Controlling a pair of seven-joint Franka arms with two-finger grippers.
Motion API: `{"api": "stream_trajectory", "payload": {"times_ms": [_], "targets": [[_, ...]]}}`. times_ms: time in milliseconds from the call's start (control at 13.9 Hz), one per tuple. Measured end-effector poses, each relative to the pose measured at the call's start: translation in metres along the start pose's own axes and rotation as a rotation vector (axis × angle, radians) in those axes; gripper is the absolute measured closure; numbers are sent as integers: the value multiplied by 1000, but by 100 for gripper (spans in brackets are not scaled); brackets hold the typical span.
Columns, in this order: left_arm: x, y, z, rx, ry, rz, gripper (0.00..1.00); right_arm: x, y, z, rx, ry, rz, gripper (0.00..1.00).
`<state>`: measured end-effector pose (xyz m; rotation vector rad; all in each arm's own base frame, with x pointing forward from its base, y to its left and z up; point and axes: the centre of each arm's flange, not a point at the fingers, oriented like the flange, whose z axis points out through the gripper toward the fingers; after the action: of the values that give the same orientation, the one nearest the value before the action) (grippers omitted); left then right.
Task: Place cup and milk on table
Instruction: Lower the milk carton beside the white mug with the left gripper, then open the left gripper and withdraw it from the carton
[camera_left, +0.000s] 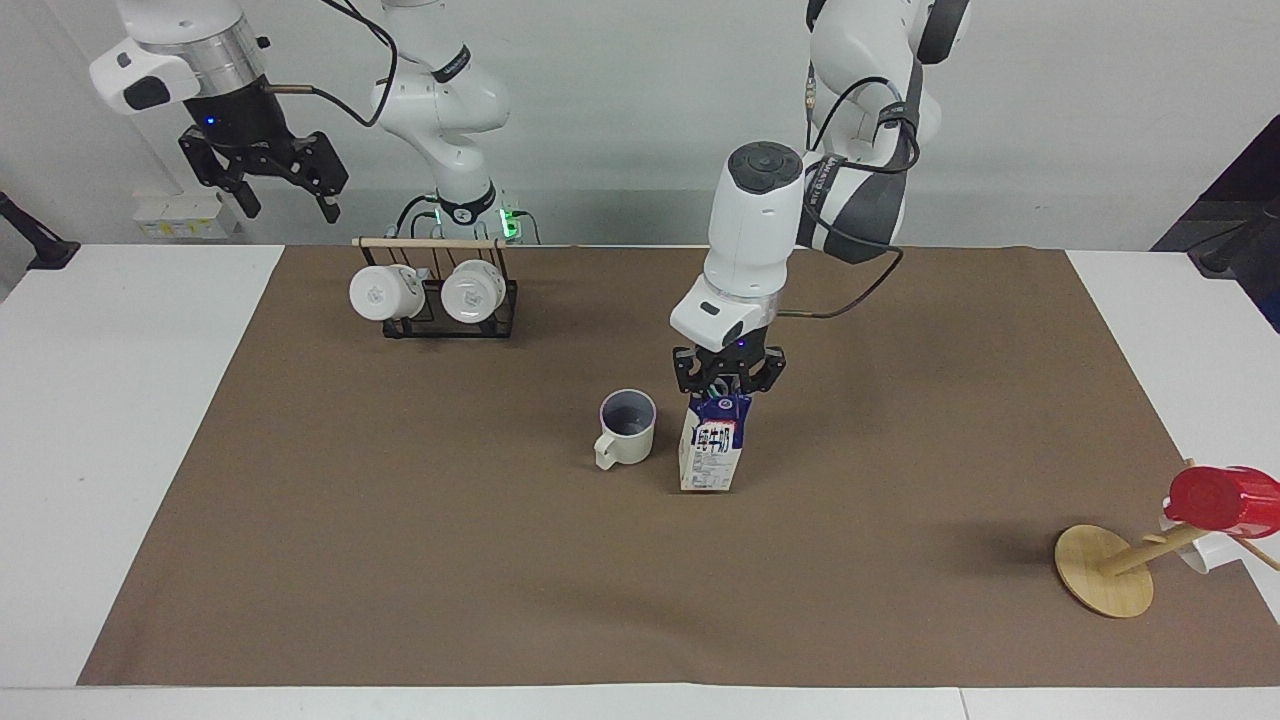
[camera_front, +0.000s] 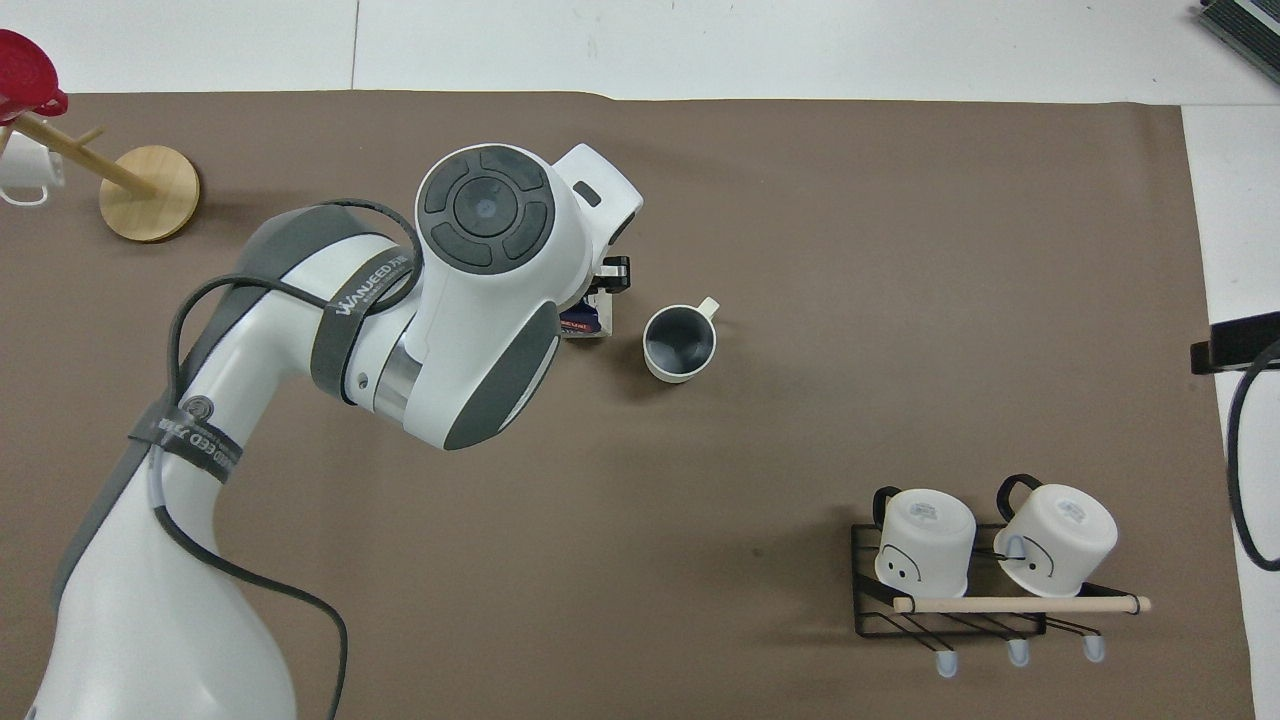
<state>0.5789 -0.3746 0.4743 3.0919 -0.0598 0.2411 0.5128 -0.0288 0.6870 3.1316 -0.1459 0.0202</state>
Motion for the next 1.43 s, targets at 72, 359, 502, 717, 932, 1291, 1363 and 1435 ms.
{"api": "stream_trajectory", "payload": {"times_ms": [72, 359, 502, 717, 932, 1291, 1363, 1435], "targets": [[0, 1, 1, -1, -1, 1, 56, -1, 0, 2, 0, -5, 0, 0], [-1, 2, 1, -4, -3, 2, 35, -6, -1, 13, 0, -30, -3, 0], [-1, 2, 1, -4, -3, 2, 12, -9, 0, 13, 1, -31, -4, 0], [-1, 2, 1, -4, -3, 2, 0, -9, 1, 12, -15, -28, -4, 0], [-1, 2, 1, -4, -2, 2, 0, -9, 0, 12, -20, -27, -5, 0], [-7, -14, -66, -22, 29, -14, 0, -10, -2, 14, -20, -33, -9, 0], [-11, -26, -90, -17, 25, -26, 0, -10, -2, 14, -20, -33, -10, 0], [-14, -43, -111, -7, 13, -44, 0, -11, -3, 14, -20, -33, -11, 0]]}}
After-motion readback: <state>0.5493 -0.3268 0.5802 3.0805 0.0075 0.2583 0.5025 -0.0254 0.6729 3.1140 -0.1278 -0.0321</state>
